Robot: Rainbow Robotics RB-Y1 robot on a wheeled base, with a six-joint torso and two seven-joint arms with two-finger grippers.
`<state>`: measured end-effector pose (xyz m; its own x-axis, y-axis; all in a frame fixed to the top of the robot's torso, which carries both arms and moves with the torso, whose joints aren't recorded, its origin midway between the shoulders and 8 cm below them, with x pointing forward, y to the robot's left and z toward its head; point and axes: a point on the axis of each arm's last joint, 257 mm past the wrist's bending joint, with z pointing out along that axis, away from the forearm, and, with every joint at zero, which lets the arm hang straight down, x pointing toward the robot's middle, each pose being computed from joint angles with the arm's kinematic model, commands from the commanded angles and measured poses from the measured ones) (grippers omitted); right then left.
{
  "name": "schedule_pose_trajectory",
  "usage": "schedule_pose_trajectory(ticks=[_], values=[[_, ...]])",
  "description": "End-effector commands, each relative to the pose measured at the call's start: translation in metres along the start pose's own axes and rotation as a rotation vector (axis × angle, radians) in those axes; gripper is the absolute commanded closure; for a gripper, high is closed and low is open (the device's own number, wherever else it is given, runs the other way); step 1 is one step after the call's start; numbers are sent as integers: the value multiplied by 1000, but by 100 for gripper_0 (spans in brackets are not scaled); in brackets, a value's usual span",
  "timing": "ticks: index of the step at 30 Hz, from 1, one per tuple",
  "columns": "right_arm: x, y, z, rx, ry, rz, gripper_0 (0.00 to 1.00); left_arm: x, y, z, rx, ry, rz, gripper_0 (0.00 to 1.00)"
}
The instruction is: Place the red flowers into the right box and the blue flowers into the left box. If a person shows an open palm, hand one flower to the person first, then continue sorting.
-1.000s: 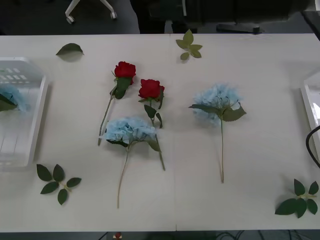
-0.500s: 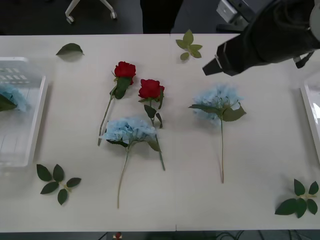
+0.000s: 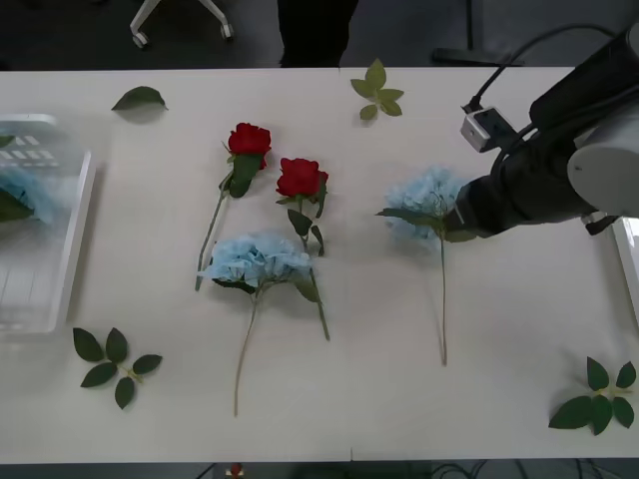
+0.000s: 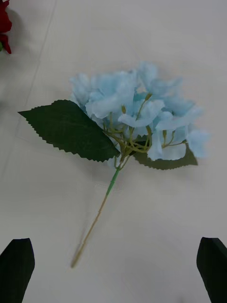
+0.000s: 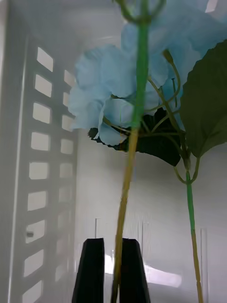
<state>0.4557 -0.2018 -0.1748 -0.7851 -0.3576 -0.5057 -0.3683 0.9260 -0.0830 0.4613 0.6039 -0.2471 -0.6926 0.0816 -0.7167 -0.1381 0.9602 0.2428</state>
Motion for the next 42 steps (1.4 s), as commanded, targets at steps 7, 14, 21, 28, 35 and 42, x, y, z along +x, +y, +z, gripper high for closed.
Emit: schedule_pose_trajectory(ticks=[7,14,21,28,35,42], values=[[15,6,33,36,-19,96,0,-50,-4,-40,60,-3,43,11],[15,22,62,-2,-22,113,0,-103,-44,-108,158,12,154,11],[9,27,85,-18,-27,153,0,-168,-164,-128,374,-73,157,0],[6,22,97,1,-39,158,0,-197,-288,-106,460,-165,166,0],[7,7,108,41,-39,169,0,-187,-373,-72,461,-206,201,0],[11,7,120,33,-27,185,0,-166,-419,-36,461,-240,234,0]])
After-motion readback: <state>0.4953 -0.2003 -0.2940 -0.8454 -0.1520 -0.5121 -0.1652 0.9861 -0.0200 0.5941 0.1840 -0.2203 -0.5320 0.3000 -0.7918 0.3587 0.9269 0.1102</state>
